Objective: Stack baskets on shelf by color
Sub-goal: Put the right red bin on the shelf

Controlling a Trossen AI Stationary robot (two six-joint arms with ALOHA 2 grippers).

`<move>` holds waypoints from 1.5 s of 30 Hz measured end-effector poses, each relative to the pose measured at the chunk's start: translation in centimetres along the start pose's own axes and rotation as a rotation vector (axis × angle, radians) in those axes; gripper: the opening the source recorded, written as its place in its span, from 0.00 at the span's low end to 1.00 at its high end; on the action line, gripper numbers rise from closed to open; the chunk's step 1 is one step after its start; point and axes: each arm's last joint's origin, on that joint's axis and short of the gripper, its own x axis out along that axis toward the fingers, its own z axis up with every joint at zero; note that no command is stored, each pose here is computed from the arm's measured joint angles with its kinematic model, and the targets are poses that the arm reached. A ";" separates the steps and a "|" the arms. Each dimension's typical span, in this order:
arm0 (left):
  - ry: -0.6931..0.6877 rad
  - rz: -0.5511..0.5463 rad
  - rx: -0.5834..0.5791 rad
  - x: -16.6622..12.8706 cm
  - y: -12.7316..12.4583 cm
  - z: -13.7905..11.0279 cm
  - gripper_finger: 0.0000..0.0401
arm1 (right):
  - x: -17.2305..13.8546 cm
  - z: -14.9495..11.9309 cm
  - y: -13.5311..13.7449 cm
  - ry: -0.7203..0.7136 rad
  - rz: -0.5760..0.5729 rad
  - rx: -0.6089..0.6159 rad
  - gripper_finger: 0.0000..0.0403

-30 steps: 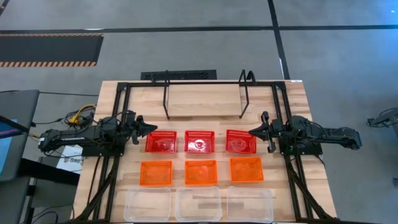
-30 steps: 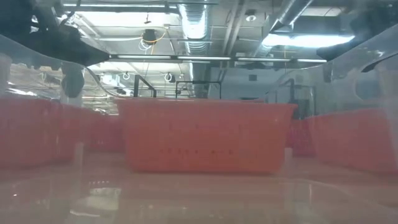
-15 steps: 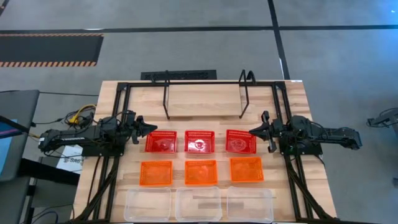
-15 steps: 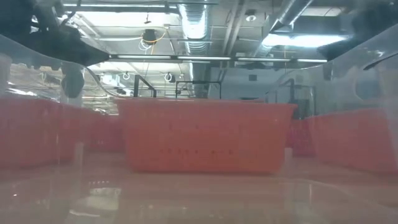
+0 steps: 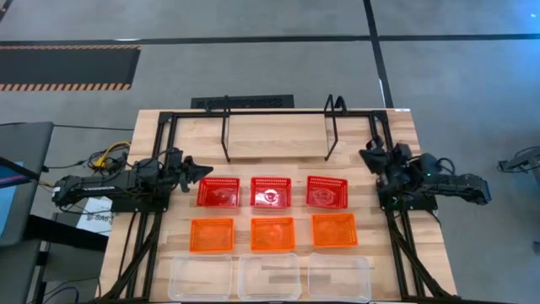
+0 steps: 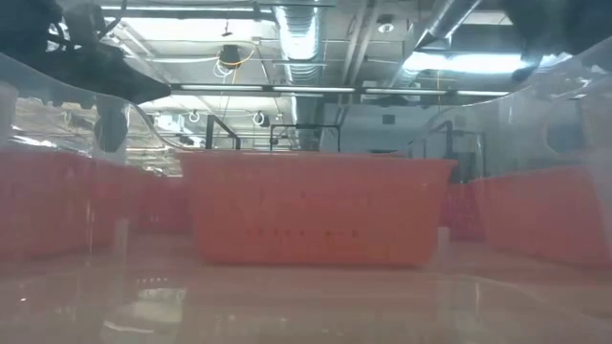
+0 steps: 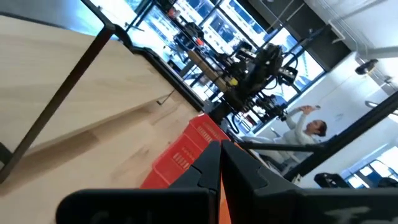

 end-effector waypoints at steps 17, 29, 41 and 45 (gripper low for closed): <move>0.012 -0.012 0.003 0.0 0.0 0.0 0.00 | 2.2 2.8 0.5 0.972 -0.758 0.183 0.28; 0.062 -0.063 0.004 0.0 -0.2 -0.2 0.00 | 3.5 -3.5 -0.6 1.398 -1.098 0.415 0.45; 0.062 -0.063 0.004 0.0 -0.2 -0.2 0.00 | 4.5 -8.8 -1.7 1.621 -1.213 0.455 0.44; 0.062 -0.064 0.004 0.0 -0.2 -0.2 0.00 | 4.6 -10.1 -2.1 1.649 -1.238 0.449 0.41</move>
